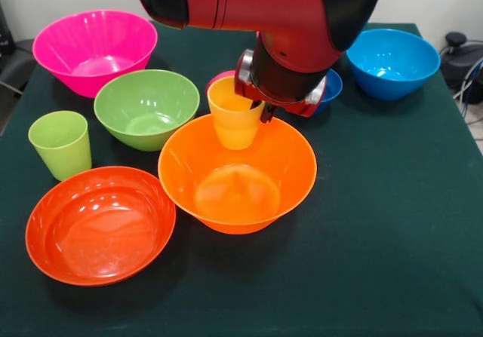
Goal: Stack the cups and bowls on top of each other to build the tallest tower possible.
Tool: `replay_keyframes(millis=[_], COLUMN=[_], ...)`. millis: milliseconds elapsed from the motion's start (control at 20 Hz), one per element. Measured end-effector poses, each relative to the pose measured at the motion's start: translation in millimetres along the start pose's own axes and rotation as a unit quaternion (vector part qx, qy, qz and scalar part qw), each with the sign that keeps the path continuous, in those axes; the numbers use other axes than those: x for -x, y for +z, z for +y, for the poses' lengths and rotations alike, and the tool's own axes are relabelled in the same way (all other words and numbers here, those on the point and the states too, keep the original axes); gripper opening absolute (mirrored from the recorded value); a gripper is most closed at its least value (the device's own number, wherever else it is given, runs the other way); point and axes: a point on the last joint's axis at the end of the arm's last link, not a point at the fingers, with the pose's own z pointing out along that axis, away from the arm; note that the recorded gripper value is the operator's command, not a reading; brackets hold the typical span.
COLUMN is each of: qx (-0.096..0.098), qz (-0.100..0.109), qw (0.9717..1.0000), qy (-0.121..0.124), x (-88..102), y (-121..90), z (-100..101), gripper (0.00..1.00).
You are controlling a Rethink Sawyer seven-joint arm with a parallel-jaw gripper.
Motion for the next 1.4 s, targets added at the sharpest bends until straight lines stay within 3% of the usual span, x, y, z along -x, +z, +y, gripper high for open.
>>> replay_keyframes(millis=[600, 1050, 1400], qx=[0.023, 0.029, 0.041], qz=[-0.05, -0.066, -0.089], qw=[0.9985, 0.9974, 0.9952], qy=[-0.004, -0.005, -0.008], x=[12.5, 16.6, 24.0], y=[-3, -3, 11], z=[12, 14, 21], gripper=[0.0, 0.0, 0.0])
